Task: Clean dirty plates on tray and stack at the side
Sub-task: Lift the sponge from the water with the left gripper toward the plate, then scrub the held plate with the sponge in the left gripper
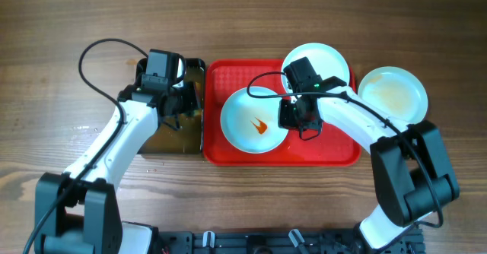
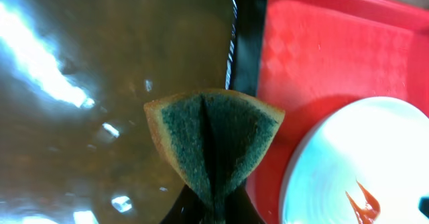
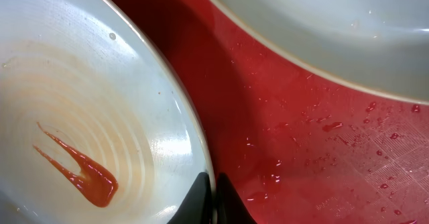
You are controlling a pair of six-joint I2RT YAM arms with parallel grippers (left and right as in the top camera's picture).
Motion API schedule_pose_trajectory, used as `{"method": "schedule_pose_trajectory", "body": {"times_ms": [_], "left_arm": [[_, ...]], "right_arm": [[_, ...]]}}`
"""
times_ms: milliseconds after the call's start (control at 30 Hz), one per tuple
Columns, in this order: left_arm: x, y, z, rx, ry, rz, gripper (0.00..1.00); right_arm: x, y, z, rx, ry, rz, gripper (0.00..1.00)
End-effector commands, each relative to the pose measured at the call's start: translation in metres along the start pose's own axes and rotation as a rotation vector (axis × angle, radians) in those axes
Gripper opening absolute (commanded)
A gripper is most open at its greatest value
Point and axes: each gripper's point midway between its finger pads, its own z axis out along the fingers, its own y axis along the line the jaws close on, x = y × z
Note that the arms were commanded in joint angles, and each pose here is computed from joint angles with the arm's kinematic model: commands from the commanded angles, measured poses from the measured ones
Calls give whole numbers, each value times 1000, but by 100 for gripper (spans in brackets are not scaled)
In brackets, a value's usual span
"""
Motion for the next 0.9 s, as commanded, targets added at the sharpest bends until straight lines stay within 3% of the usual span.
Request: {"method": "schedule_pose_trajectory", "body": {"times_ms": [0, 100, 200, 300, 433, 633, 867], "left_arm": [[11, -39, -5, 230, 77, -17, 4], [19, -66, -8, 370, 133, -39, 4], [28, -87, 5, 411, 179, -83, 4], [48, -137, 14, 605, 272, -37, 4], [80, -174, 38, 672, 370, -29, 4], [105, -193, 64, 679, 427, -51, 4], [113, -179, 84, 602, 440, -76, 4]], "right_arm": [[-1, -3, -5, 23, -23, -23, 4], [-1, -3, -5, 23, -23, -23, 4], [0, -4, -5, 24, -22, -22, 4], [0, -4, -5, 24, -21, -23, 4], [0, -4, -5, 24, -21, -23, 4], [0, -4, -5, 24, -21, -22, 4], [0, -4, -5, 25, -20, -22, 4]]}}
